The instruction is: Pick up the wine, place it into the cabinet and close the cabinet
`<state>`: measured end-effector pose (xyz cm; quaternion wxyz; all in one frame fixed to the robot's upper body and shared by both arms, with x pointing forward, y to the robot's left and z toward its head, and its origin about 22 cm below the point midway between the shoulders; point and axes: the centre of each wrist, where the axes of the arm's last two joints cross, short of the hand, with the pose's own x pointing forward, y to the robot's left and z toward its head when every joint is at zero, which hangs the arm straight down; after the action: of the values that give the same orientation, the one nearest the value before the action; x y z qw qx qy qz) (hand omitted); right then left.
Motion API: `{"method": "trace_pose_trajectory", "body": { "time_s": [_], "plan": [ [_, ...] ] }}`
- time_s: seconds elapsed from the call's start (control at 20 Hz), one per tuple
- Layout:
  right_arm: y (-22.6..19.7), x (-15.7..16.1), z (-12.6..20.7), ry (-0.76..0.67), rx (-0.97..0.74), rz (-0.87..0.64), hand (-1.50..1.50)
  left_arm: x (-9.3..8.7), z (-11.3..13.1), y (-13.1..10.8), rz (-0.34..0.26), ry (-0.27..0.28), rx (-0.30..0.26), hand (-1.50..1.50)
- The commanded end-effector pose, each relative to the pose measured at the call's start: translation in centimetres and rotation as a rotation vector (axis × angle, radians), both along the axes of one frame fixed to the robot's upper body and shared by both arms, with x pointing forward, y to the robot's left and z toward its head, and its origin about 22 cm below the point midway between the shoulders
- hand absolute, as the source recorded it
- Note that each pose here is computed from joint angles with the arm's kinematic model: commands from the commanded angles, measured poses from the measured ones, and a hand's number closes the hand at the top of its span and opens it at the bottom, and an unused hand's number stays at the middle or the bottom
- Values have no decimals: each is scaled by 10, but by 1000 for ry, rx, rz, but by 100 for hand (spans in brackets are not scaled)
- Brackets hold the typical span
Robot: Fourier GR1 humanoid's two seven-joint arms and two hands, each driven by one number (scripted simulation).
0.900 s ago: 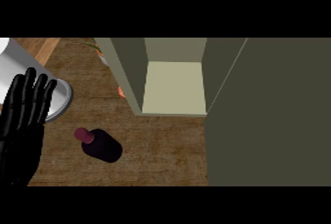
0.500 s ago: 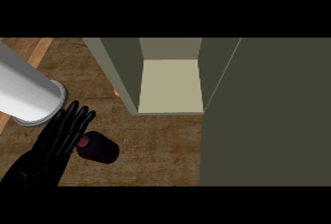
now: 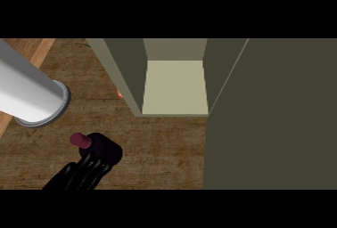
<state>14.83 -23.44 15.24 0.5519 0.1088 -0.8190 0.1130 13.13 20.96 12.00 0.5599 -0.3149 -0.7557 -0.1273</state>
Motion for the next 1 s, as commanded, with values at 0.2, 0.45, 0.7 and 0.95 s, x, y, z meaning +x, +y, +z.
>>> {"method": "trace_pose_trajectory", "body": {
  "time_s": [0.2,0.45,0.7,0.95],
  "plan": [
    [8,-11,10,9,13,11,-150,-21,29,-2,-13,12,-34,-150],
    [11,-13,33,23,-15,22,-150,-37,40,-2,0,20,-47,-150],
    [13,-9,38,-11,10,-7,-150,-38,34,5,21,32,-38,-150],
    [1,-5,36,8,-4,-12,-150,-39,45,18,84,29,-23,-150]
  ]
}}
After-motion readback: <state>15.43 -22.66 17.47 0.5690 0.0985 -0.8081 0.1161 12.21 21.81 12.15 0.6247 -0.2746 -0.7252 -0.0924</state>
